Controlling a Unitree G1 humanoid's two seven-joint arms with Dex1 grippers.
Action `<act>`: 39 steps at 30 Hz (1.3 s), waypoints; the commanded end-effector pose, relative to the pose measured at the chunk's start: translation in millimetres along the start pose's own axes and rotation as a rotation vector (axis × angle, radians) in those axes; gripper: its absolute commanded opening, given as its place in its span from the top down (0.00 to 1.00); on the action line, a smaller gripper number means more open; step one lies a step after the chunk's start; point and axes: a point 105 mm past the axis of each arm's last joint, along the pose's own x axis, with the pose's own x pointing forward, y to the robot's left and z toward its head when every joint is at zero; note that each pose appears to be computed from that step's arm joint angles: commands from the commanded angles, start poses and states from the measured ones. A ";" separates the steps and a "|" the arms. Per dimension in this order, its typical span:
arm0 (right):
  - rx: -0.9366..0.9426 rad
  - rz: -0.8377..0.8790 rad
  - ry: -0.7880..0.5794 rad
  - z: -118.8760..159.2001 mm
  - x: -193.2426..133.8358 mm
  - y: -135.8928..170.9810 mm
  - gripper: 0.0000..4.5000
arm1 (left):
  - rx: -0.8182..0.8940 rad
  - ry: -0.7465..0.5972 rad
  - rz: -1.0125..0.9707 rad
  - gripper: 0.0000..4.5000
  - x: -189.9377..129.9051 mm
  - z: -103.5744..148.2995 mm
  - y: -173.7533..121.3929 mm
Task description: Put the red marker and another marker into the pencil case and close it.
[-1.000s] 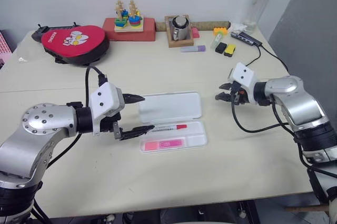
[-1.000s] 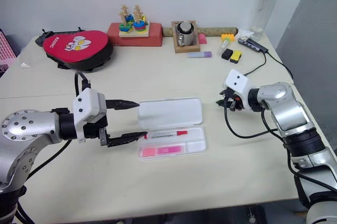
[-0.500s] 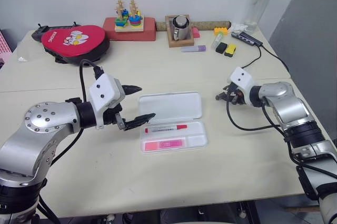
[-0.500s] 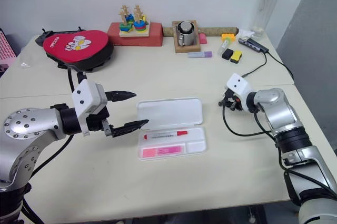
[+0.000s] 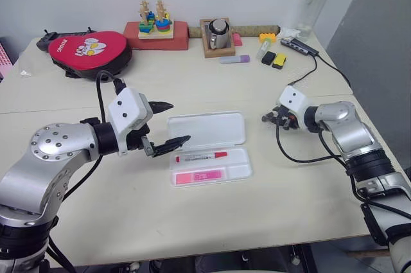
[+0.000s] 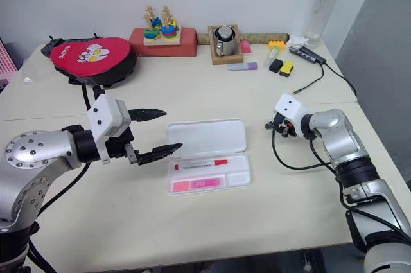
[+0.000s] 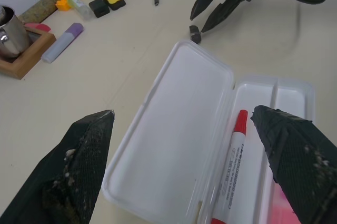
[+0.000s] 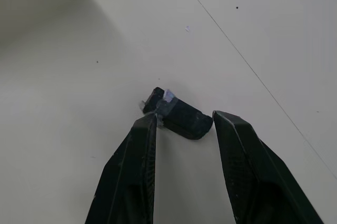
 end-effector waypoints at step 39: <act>0.018 -0.211 -0.097 22.2 28.3 -26.7 0.61 | 0.022 -0.044 0.017 0.01 9.5 7.0 -3.6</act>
